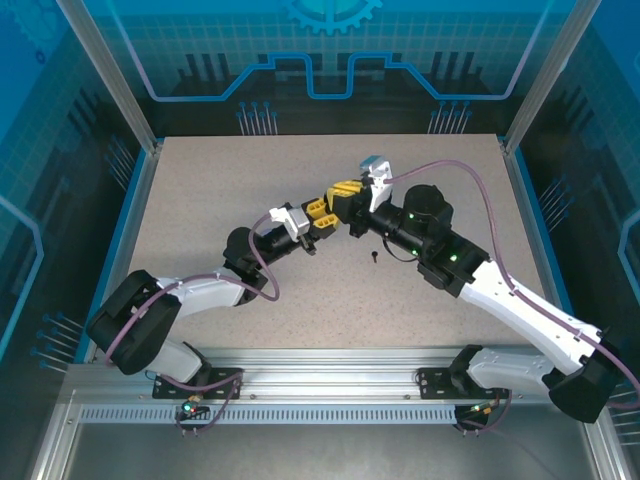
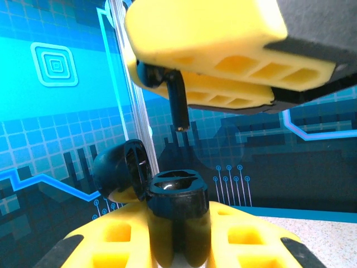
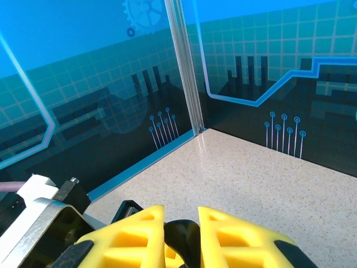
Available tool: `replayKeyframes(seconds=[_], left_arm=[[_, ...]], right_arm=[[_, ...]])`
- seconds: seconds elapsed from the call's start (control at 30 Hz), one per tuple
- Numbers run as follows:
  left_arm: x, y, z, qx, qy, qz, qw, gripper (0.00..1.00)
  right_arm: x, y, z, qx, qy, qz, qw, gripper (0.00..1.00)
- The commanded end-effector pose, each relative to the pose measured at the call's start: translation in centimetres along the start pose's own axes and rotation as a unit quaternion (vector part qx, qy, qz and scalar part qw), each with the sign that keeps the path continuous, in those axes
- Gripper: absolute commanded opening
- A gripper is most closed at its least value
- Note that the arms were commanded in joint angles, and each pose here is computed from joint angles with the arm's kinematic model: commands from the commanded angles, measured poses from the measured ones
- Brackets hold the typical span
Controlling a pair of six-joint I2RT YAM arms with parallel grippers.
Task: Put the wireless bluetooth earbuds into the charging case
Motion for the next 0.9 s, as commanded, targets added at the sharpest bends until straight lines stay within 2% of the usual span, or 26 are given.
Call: replayKeyframes(seconds=[0.0,0.87], left_arm=[[-1.2,0.2,0.6,-0.004,-0.033,0.023,0.999,0.00],[-2.2,0.1,0.4,-0.006,-0.045,0.024,0.999,0.00]], right_arm=[[-0.2,0.5,-0.3,-0.008,-0.018,0.007,1.000,0.17],[1.9,-0.5,1.1,0.009,0.017,0.021,1.000,0.14]])
Point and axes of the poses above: each hand's point on the last joint's axis, 136 mm out from that joint toward the fingers, its own z axis out along the fingers, its own y axis along the line the jaws close on, x = y × z, the point moved 9 cm from there along -z, back along the fingers, and after that the axes turned 10 degrees about z, right-handed, at the moved point
